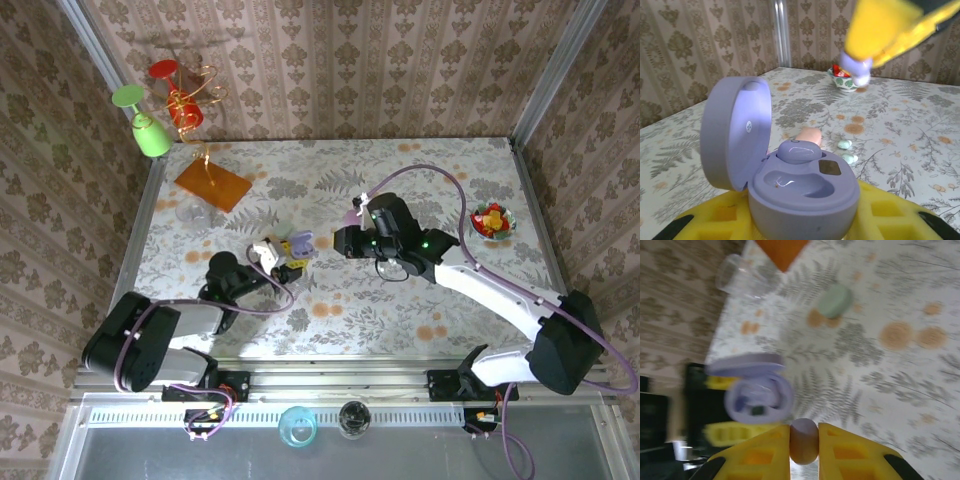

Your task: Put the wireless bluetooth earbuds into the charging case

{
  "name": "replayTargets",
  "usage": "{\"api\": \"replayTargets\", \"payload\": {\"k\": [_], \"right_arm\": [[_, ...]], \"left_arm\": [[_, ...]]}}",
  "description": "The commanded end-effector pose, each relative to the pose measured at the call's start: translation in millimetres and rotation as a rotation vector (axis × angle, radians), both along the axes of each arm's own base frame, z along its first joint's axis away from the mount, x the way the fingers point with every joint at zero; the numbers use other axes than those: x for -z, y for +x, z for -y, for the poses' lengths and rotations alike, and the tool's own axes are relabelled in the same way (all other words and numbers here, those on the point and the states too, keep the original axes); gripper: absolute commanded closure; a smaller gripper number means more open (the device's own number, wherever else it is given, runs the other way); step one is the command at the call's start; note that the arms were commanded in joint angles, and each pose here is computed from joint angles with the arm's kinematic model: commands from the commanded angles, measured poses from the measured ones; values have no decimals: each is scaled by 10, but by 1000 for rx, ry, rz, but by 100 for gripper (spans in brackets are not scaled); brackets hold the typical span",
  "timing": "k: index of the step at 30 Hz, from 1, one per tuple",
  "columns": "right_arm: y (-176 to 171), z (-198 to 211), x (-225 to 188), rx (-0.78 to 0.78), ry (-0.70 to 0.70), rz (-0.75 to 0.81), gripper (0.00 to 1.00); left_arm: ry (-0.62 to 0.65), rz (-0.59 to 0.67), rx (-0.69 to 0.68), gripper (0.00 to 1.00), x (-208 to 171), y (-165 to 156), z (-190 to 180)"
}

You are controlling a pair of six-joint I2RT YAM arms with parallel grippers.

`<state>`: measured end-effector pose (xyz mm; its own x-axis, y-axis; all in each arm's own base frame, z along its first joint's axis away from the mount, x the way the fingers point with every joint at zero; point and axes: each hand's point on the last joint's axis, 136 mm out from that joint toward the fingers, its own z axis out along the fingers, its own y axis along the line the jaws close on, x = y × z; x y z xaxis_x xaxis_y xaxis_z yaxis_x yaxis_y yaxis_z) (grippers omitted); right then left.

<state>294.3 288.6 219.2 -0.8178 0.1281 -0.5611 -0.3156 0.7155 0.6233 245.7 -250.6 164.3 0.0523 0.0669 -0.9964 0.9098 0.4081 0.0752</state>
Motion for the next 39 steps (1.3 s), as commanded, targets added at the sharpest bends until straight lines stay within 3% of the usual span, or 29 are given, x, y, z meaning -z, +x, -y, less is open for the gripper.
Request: {"api": "replayTargets", "payload": {"k": [1, 16, 33, 39], "right_arm": [[-130, -239, -330, -111, 175, 7, 81], [-81, -385, -271, -141, 177, -3, 81], [-10, -426, 112, -122, 135, -70, 81], [-5, -369, 139, -101, 104, -70, 73]], "left_arm": [[-30, 105, 27, 69, -209, 28, 123], [-39, 124, 56, 70, -293, 68, 426], [-60, 136, 57, 71, -396, 49, 442], [-67, 138, 47, 71, -430, 69, 438]]}}
